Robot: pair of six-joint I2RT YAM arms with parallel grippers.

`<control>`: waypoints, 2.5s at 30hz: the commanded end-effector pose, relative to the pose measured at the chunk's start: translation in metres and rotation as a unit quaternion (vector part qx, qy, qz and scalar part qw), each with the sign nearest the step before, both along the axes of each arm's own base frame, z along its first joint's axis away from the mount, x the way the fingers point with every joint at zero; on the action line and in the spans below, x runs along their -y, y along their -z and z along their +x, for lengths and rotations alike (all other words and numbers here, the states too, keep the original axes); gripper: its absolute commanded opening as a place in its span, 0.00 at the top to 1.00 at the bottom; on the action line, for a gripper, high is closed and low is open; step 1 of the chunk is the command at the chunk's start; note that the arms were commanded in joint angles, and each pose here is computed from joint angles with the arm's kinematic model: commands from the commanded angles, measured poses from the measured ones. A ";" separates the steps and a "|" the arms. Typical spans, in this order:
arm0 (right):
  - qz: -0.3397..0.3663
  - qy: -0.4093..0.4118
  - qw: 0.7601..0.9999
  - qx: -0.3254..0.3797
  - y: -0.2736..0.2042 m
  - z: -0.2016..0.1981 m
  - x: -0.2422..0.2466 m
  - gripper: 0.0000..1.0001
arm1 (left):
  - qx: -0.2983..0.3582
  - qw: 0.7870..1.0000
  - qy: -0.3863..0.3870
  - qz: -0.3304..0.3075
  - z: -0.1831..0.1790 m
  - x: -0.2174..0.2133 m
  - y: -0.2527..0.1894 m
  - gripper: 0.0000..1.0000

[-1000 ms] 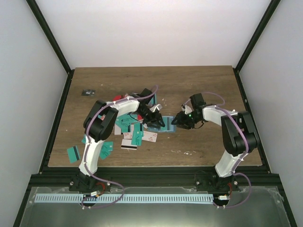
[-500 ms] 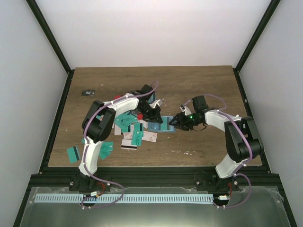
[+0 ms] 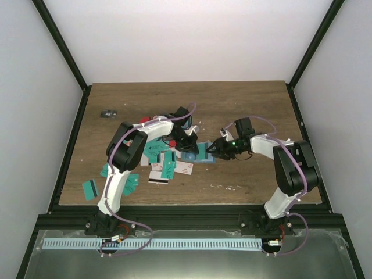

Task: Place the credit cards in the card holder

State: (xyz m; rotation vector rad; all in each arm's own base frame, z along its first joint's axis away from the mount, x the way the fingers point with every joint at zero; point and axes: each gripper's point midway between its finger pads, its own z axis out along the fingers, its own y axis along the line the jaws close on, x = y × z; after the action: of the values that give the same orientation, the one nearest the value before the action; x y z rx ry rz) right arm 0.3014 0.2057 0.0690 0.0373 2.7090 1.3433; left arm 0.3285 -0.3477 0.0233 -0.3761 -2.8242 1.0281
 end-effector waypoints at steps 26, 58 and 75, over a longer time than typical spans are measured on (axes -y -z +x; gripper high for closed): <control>-0.014 0.009 1.000 0.001 0.003 0.013 0.003 0.56 | 0.000 1.000 0.021 0.016 -0.005 0.006 0.020 0.96; -0.026 0.028 0.999 -0.012 0.014 0.000 0.010 0.55 | -0.005 1.000 0.022 0.007 -0.008 0.006 0.017 0.96; -0.002 0.019 1.000 -0.014 0.013 0.012 -0.003 0.55 | -0.005 1.000 0.024 0.006 -0.010 0.006 0.015 0.96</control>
State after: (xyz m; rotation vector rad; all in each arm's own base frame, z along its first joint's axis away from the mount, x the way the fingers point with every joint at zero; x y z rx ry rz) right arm 0.3017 0.2013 0.0458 0.1436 2.7602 1.2999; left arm 0.3296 -0.3576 0.0204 -0.4309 -2.8162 1.0524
